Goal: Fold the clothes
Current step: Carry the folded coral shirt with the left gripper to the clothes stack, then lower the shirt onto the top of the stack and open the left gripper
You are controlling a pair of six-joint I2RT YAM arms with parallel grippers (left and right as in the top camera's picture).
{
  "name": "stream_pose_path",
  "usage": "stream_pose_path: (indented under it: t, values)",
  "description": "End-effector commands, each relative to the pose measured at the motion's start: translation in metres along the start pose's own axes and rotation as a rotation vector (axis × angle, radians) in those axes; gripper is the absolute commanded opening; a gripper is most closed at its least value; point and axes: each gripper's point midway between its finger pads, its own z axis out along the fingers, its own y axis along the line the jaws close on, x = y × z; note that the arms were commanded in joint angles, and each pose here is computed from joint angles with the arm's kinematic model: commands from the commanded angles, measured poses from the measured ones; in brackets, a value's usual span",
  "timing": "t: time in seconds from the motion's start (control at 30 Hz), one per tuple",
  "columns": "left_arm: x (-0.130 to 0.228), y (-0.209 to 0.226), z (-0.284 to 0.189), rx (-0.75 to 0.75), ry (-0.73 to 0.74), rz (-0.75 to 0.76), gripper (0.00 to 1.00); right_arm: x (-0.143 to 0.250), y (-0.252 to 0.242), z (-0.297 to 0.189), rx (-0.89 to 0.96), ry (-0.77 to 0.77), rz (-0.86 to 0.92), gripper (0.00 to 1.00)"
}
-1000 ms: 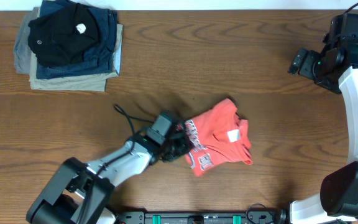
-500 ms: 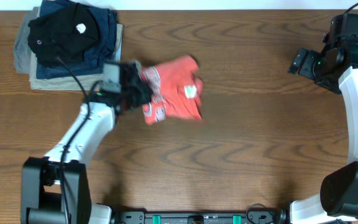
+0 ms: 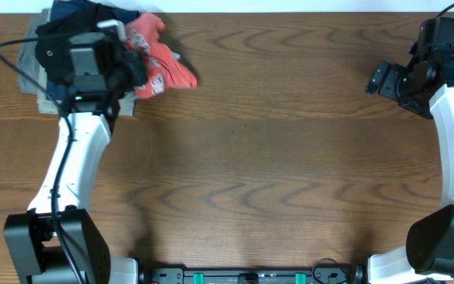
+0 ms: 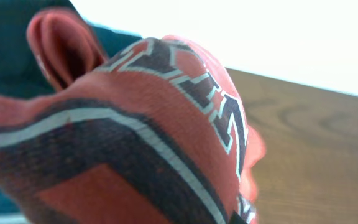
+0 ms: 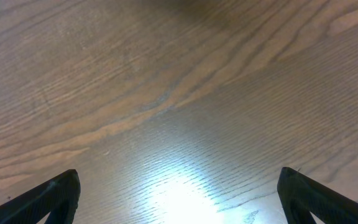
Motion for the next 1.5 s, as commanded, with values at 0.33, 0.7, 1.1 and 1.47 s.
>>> stream_pose_path:
  t: [0.33,0.7,1.1,1.47]
  values:
    - [-0.053,0.081,-0.023,-0.155,-0.156,-0.028,0.07,-0.003,0.001,-0.004,-0.005,-0.014,0.011,0.99]
    - [-0.047,0.057,-0.016,0.006,-0.127,0.052,0.06,-0.003,0.001,-0.004,-0.005,-0.014,0.011,0.99]
    - [-0.060,-0.027,-0.014,0.151,-0.206,0.326,0.06,-0.003,0.001,-0.004,-0.005,-0.014,0.011,0.99]
    - [-0.105,-0.048,-0.027,0.159,-0.413,0.397,0.07,-0.003,0.001,-0.004,-0.005,-0.014,0.011,0.99]
